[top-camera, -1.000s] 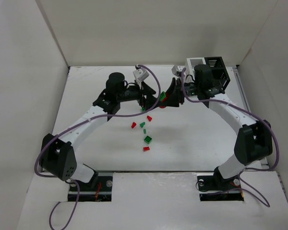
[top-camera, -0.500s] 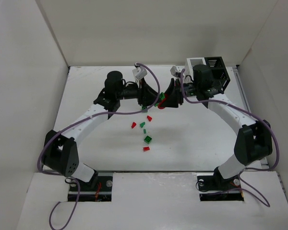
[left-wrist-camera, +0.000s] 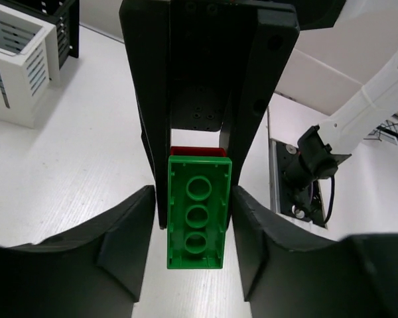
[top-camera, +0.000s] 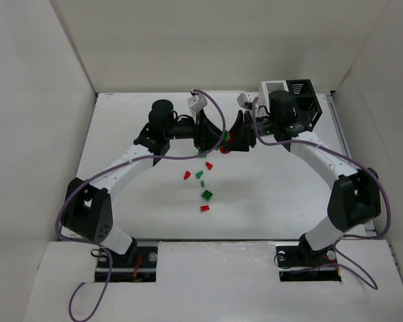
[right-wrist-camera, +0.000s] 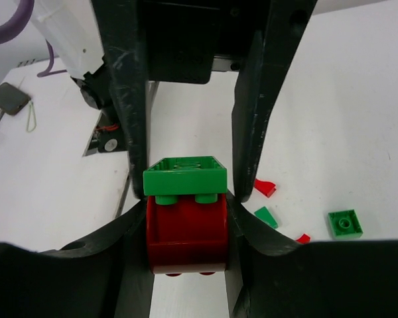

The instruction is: Sort the legos into containers by color

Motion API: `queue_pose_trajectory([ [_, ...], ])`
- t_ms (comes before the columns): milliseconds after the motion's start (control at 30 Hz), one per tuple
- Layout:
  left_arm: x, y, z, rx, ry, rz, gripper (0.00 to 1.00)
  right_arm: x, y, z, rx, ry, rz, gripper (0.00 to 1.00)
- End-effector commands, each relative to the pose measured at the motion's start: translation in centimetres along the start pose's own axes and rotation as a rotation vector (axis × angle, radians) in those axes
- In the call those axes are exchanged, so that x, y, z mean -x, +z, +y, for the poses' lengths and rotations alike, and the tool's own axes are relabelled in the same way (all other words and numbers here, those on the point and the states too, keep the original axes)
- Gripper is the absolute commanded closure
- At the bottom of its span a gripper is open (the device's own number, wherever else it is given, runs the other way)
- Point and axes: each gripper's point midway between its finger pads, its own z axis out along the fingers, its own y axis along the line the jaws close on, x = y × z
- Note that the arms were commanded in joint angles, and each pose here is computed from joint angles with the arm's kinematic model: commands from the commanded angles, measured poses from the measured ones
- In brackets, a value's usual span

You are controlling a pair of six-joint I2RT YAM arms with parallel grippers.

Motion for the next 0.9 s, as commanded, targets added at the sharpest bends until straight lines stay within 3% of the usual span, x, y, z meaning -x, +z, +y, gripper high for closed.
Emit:
queue_pose_trajectory([
  [0,1.2,0.2,-0.6,-0.046,0.051,-0.022,0.58,2.8,0.1,1.3,0.051,-0.123,-0.026,1.00],
  [200,1.5,-0.1,-0.7,-0.050,0.035,-0.032,0.84,2.5,-0.2,1.1,0.042,-0.113,-0.026,1.00],
  [333,2.1,-0.8,-0.3,-0.033,0.037,-0.052,0.96,2.1,-0.6,0.8,0.031,-0.094,-0.024,1.00],
  [567,3.2,-4.3,1.5,0.058,0.019,-0.113,1.00,1.5,-3.2,-0.8,-0.077,-0.049,-0.026,1.00],
  [733,4.0,-6.5,3.8,0.194,-0.006,-0.165,1.00,1.2,-7.7,-4.6,-0.330,0.023,-0.005,1.00],
  [867,3.6,-7.4,7.0,0.388,-0.091,-0.164,1.00,0.8,-13.3,-10.0,-0.743,0.140,0.084,1.00],
])
